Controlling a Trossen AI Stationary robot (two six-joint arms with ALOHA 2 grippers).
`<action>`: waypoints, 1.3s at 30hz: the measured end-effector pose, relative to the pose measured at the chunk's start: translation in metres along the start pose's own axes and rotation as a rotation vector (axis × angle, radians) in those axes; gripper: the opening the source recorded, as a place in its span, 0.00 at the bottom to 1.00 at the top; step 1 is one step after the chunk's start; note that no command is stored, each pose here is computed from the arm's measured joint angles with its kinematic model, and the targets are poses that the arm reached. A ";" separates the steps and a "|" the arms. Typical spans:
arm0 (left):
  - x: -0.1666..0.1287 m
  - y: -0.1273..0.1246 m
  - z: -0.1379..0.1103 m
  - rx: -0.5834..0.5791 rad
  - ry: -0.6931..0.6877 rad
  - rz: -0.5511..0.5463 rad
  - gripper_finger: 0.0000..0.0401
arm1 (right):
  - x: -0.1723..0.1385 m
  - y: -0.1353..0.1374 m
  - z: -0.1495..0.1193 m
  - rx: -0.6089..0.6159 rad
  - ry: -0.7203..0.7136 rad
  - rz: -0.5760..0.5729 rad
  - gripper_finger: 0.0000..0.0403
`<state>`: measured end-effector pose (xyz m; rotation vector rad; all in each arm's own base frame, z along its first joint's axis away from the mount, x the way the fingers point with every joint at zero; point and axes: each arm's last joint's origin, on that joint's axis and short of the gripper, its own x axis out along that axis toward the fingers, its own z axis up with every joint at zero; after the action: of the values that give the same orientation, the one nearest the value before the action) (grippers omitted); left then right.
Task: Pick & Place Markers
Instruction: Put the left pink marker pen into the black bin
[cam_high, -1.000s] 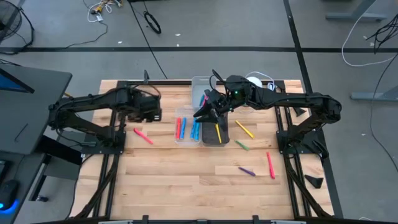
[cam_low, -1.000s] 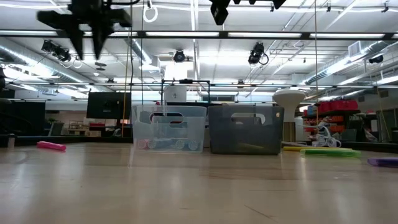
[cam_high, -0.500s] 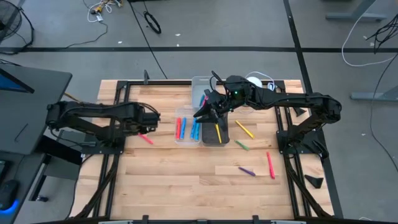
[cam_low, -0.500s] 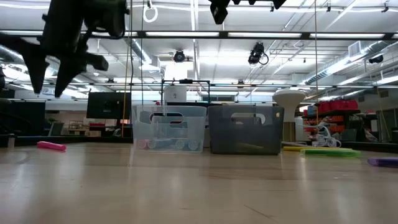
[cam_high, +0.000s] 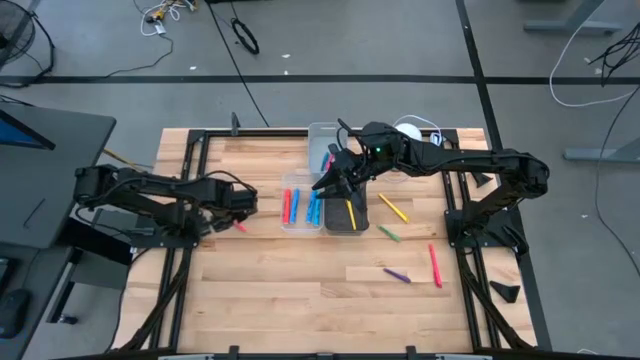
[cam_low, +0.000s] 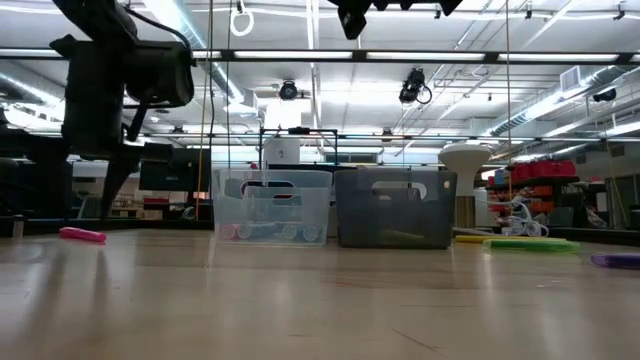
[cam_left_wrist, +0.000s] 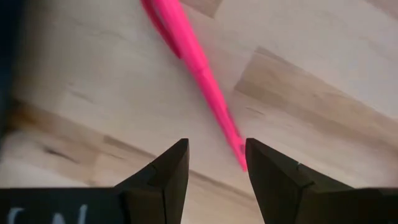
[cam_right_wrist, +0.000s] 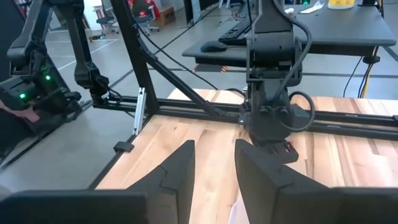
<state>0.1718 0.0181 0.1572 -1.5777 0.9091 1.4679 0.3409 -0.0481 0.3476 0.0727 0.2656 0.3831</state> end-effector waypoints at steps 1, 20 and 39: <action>0.000 -0.001 0.000 -0.013 -0.006 -0.011 0.41 | 0.000 0.000 0.000 -0.007 0.000 0.000 0.28; 0.025 -0.013 0.005 -0.091 -0.071 0.078 0.41 | 0.000 0.000 -0.003 -0.018 0.028 0.000 0.28; 0.025 -0.017 0.003 0.092 -0.042 0.023 0.06 | 0.000 0.000 -0.004 -0.033 0.035 0.001 0.28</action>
<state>0.1875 0.0289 0.1335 -1.4686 0.9599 1.4490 0.3398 -0.0484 0.3438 0.0336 0.2938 0.3896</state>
